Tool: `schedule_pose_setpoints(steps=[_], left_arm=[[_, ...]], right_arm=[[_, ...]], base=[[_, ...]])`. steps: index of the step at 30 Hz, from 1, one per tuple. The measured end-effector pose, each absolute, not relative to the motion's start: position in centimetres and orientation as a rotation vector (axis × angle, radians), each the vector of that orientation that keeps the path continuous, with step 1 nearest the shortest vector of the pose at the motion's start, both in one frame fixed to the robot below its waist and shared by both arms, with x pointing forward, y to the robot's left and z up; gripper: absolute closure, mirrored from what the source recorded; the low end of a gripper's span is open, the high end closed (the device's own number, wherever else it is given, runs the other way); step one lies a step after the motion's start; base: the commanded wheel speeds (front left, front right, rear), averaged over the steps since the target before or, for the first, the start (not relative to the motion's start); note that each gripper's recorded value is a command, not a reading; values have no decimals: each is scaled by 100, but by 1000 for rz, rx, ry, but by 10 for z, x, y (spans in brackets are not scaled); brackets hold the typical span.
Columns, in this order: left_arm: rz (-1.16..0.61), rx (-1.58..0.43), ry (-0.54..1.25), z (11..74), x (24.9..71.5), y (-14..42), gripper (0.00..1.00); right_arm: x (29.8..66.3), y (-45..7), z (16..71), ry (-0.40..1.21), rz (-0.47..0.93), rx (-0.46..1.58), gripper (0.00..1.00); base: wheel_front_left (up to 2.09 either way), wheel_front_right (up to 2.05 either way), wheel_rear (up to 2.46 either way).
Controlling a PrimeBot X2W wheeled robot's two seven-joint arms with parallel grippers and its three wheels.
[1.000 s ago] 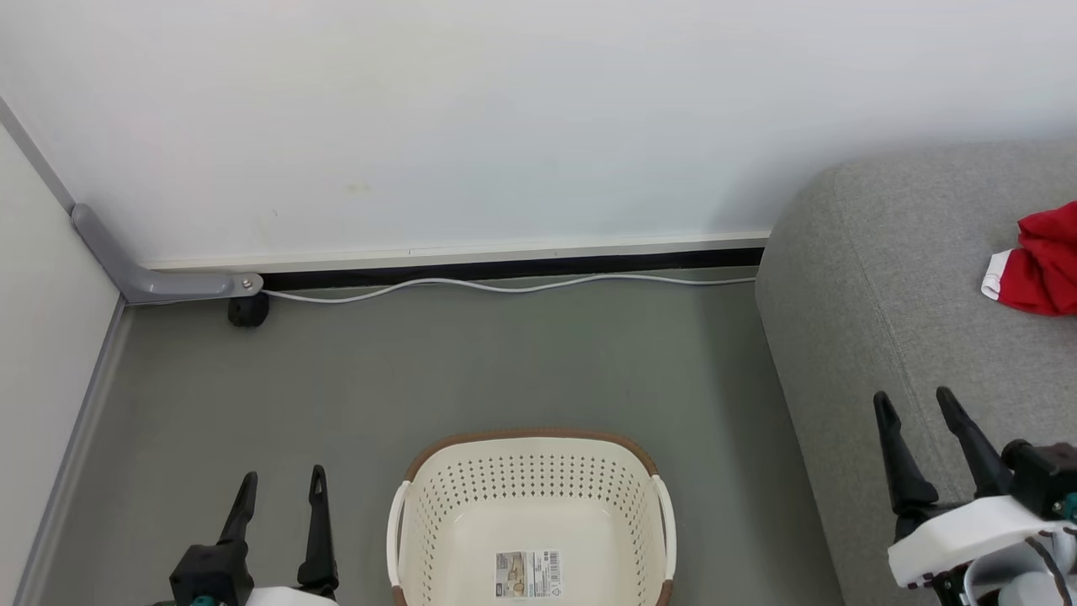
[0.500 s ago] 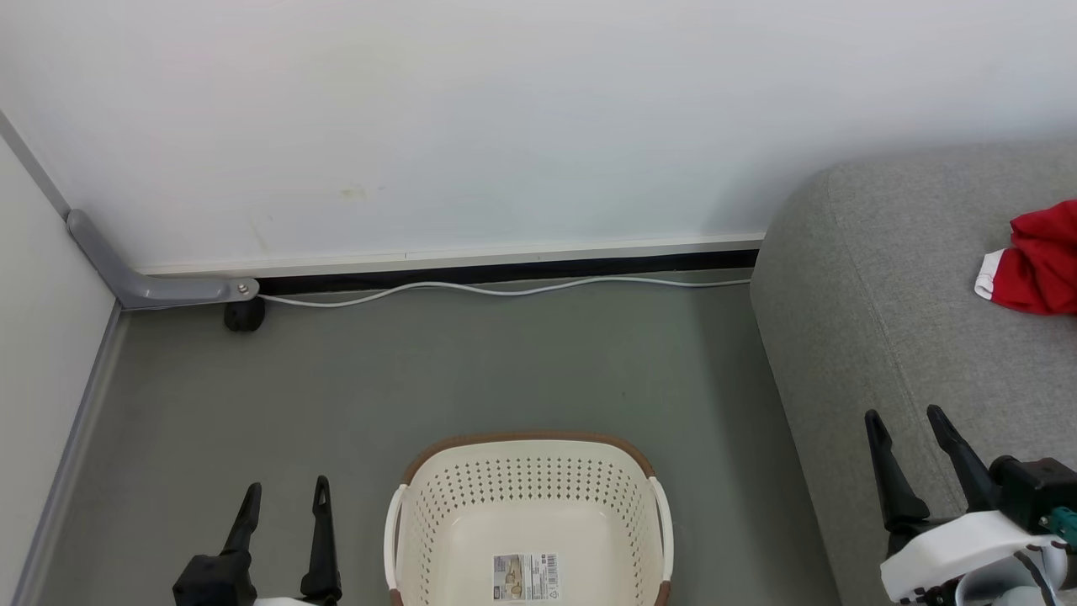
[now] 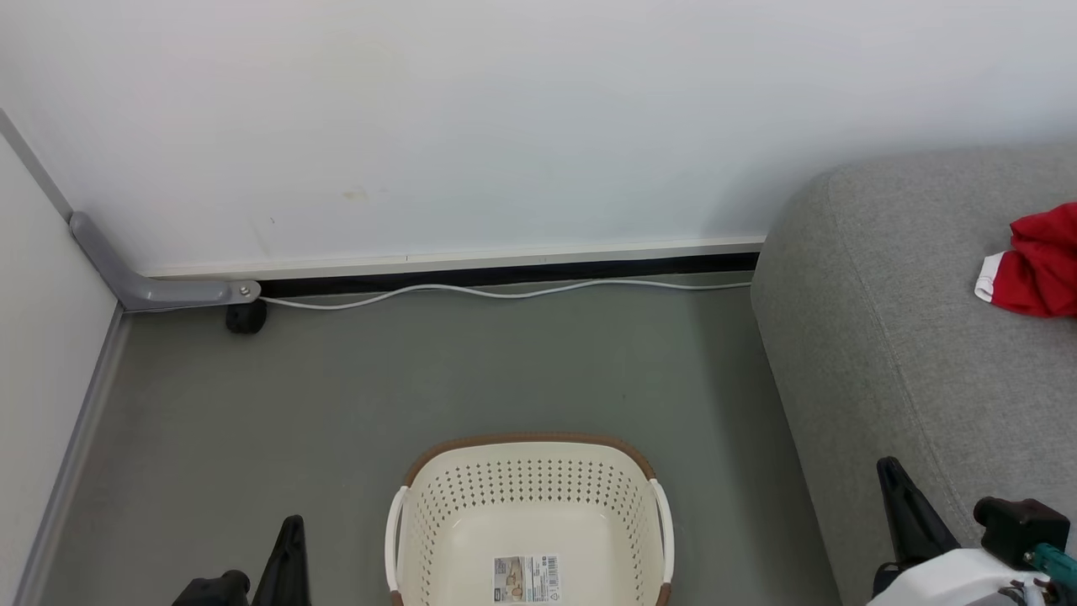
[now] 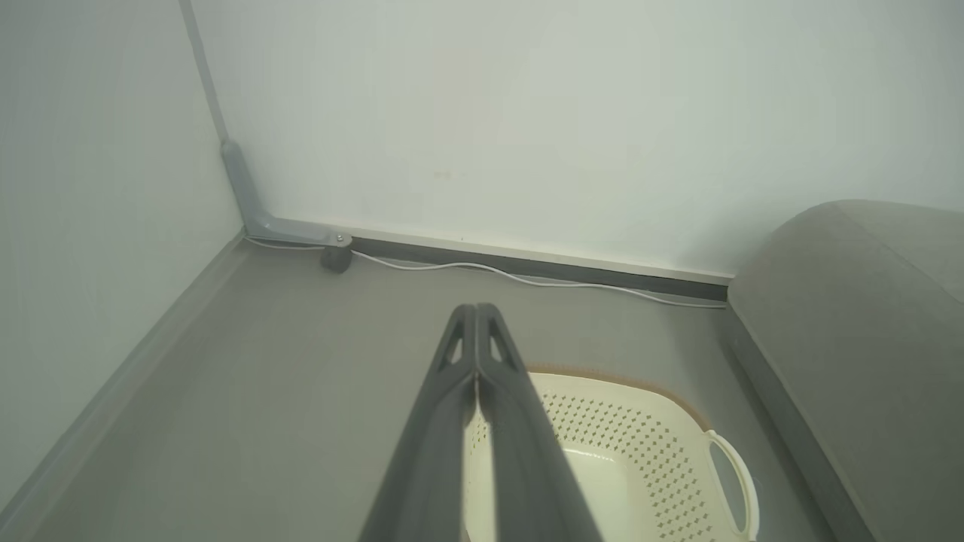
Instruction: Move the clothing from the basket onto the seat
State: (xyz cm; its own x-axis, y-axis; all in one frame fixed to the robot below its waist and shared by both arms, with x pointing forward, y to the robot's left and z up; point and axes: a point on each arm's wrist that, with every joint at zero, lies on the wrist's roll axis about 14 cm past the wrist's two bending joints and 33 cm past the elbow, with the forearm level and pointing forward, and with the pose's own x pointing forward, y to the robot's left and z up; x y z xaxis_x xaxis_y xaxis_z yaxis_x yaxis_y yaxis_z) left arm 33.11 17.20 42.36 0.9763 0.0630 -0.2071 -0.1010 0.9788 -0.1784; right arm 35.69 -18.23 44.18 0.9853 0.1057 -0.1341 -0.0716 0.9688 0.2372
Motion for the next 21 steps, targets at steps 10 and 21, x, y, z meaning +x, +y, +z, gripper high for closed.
schedule_pose_setpoints(steps=[10, 21], left_arm=[[110, -305, 228, 419, 330, 175, 100], [139, -439, 251, 417, 330, 179, 100]], right_arm=[[359, -187, 442, 155, 48, 340, 100], [361, -191, 444, 161, 7, 467, 100]], base=[[0, 0, 0], [0, 0, 0]])
